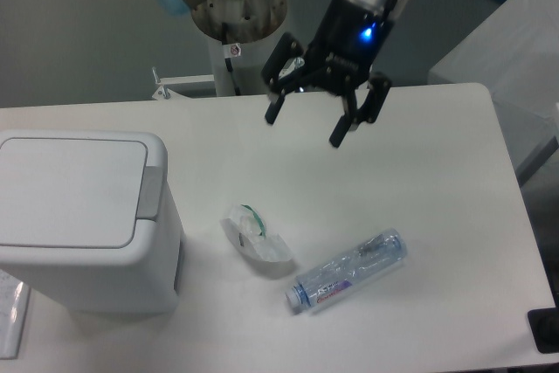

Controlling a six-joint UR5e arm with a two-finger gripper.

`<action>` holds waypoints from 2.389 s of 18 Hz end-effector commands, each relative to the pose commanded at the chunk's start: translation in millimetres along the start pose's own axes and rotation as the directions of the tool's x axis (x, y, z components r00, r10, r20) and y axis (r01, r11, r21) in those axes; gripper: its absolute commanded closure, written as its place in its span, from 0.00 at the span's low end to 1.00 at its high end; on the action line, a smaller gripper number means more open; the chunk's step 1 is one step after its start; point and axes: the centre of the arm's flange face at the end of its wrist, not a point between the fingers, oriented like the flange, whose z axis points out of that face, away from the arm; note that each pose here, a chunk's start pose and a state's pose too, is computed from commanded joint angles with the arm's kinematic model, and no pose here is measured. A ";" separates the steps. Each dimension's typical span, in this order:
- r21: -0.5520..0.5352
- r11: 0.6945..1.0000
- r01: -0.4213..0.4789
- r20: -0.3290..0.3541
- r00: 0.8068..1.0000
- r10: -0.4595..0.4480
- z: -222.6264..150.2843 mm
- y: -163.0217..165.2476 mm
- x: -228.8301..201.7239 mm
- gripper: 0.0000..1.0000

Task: Open the trash can
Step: 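Move the open gripper across the table toward the trash can lid, then lower the gripper onto the lid's raised tab beside the can, then push the lid tab with the gripper to flip the lid open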

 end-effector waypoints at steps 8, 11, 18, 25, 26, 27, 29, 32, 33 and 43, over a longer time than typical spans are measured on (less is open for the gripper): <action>-0.099 0.993 -0.064 -0.044 0.997 0.060 70.2 9.3 36.8 0.00; -0.119 0.991 -0.068 -0.059 0.996 0.061 83.1 12.7 46.2 0.00; -0.169 0.983 -0.073 -0.068 0.996 0.062 114.3 21.2 48.1 0.00; -0.197 0.977 -0.080 -0.051 0.996 0.071 126.3 25.3 50.8 0.00; -0.199 0.977 -0.080 -0.052 0.996 0.071 127.2 26.0 51.3 0.00; -0.202 0.976 -0.078 -0.052 0.996 0.068 129.3 26.8 49.9 0.00; -0.204 0.976 -0.077 -0.052 0.996 0.067 130.1 26.9 49.2 0.00; -0.200 0.977 -0.075 -0.050 0.997 0.066 128.0 25.5 49.6 0.00; -0.192 0.979 -0.071 -0.047 0.997 0.063 124.1 22.4 52.3 0.00; -0.209 0.978 -0.022 -0.045 0.999 0.012 132.9 26.7 62.8 0.00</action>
